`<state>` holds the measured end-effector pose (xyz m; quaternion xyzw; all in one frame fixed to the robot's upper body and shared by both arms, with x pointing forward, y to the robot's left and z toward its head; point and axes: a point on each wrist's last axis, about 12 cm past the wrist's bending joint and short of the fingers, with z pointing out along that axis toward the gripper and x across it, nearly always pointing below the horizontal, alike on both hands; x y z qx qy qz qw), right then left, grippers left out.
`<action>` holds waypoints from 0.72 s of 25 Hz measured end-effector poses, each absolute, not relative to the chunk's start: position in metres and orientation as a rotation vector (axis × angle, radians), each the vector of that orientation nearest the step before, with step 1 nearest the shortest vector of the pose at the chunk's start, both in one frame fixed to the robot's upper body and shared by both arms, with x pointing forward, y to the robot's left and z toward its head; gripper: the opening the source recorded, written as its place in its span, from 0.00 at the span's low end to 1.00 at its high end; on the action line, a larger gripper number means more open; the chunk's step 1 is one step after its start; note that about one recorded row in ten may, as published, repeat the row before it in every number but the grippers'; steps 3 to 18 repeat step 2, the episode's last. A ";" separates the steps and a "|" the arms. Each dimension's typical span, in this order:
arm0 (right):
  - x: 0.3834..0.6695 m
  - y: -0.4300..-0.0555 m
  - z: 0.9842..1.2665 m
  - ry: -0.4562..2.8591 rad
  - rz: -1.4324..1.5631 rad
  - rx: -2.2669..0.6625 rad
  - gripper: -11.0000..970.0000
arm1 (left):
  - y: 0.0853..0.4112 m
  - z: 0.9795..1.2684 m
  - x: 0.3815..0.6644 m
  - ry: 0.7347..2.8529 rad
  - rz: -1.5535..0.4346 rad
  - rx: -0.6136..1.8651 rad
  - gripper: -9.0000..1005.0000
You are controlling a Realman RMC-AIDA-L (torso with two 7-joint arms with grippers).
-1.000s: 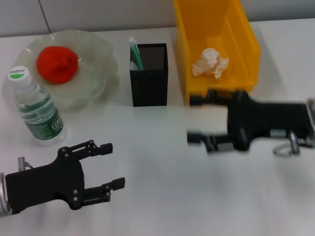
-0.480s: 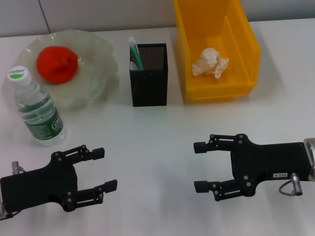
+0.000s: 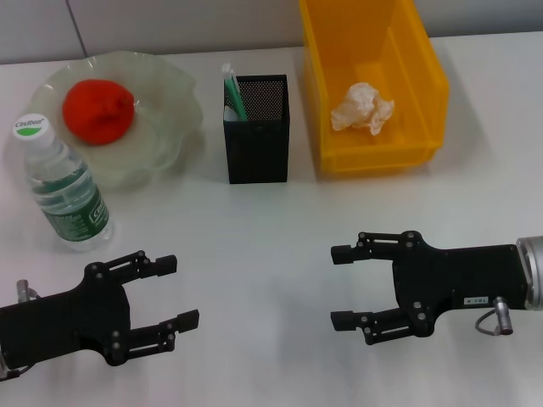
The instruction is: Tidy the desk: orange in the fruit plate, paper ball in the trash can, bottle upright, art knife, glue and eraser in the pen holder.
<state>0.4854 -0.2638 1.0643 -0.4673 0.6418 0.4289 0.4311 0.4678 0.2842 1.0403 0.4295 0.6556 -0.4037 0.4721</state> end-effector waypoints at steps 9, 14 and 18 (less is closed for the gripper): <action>0.486 -0.263 1.064 1.602 1.069 -1.166 0.87 | 0.284 1.040 0.467 1.606 -0.989 1.050 0.78; 0.486 -0.263 1.064 1.602 1.069 -1.166 0.87 | 0.284 1.040 0.467 1.606 -0.989 1.050 0.78; 0.486 -0.263 1.064 1.602 1.069 -1.166 0.87 | 0.284 1.040 0.467 1.606 -0.989 1.050 0.78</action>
